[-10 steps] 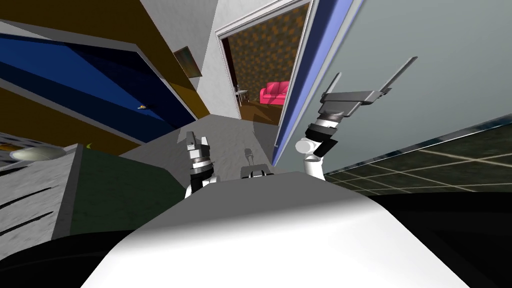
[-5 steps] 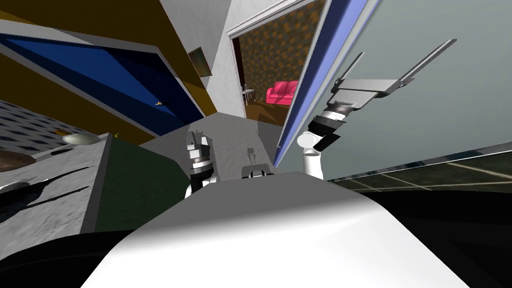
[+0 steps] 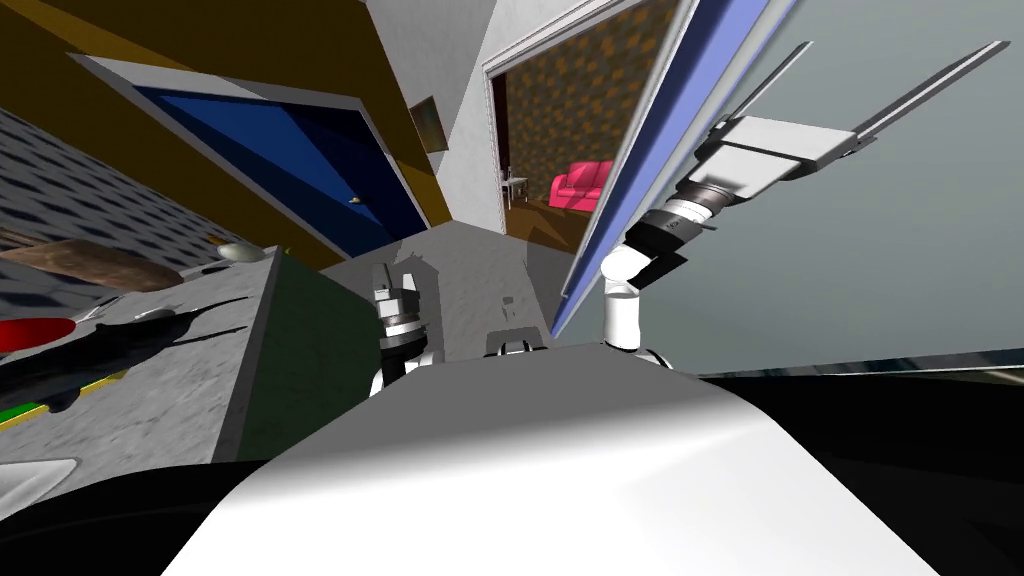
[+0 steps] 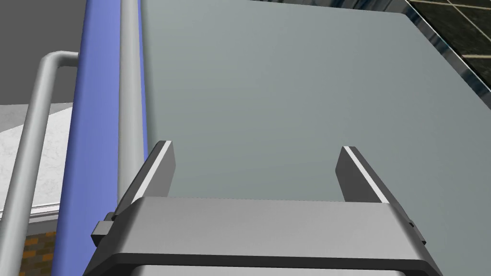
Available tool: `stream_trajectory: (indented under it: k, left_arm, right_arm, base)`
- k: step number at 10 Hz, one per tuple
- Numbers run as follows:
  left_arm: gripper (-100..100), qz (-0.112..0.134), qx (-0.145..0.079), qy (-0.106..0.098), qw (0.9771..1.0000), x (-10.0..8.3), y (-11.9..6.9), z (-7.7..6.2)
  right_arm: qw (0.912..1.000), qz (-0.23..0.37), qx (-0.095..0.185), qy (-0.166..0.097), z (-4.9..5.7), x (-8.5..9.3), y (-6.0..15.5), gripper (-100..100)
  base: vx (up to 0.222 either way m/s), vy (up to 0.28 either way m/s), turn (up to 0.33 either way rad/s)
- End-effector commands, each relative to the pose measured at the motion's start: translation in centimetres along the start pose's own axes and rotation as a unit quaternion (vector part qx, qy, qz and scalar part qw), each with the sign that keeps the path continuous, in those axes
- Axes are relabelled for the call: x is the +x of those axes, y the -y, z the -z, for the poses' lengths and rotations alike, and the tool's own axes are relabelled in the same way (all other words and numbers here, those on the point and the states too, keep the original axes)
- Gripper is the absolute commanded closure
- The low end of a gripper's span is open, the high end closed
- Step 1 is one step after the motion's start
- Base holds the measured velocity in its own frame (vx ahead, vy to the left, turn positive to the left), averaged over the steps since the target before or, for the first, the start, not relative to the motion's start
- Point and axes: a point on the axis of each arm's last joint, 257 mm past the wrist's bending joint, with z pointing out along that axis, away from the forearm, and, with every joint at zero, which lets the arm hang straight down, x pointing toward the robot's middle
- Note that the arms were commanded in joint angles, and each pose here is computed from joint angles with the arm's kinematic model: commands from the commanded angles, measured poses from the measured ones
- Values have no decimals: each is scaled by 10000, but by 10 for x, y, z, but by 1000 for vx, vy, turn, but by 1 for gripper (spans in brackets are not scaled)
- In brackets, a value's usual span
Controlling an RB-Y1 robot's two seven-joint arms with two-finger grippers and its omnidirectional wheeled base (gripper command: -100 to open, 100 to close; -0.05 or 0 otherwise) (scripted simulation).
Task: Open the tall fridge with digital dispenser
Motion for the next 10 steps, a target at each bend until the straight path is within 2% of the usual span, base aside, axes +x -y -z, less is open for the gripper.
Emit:
stream_trajectory:
  k: [1, 2, 3, 4, 5, 6, 7, 8, 9, 10]
  left_arm:
    - [0, -1, -1, 0, 10000, 0, 0, 0]
    - [0, 0, 0, 0, 10000, 0, 0, 0]
    - [0, -1, -1, 0, 10000, 0, 0, 0]
    - [0, 0, 0, 0, 10000, 0, 0, 0]
    - [0, -1, -1, 0, 10000, 0, 0, 0]
    - [0, 0, 0, 0, 10000, 0, 0, 0]
    - [0, -1, -1, 0, 10000, 0, 0, 0]
    - [0, 0, -1, 0, 10000, 0, 0, 0]
    - [0, -1, -1, 0, 10000, 0, 0, 0]
    - [0, 0, -1, 0, 10000, 0, 0, 0]
  right_arm:
    - [9981, -410, -446, 120, -16, -4, -12, -100]
    - [9969, -583, -495, 182, -20, -5, -11, -100]
    - [9946, -699, -735, 228, -26, -9, -20, -100]
    - [9926, -883, -786, 280, -30, -9, -18, -100]
    - [9889, -1015, -1029, 343, -36, -14, -27, -100]
    - [9864, -1183, -1070, 393, -40, -15, -25, -100]
    - [9811, -1336, -1324, 453, -46, -19, -33, -100]
    - [9785, -1478, -1346, 516, -48, -21, -31, -100]
    - [9719, -1628, -1590, 608, -53, -28, -38, -100]
    - [9689, -1760, -1614, 643, -55, -28, -36, -100]
  base:
    - [-30, -53, 226]
    - [-19, -44, 146]
    - [-28, -43, 251]
    - [-25, -50, 148]
    - [-30, -50, 280]
    - [-27, -54, 120]
    - [-41, -64, 224]
    - [-36, -50, 122]
    - [-35, -51, 209]
    - [-29, -49, 136]
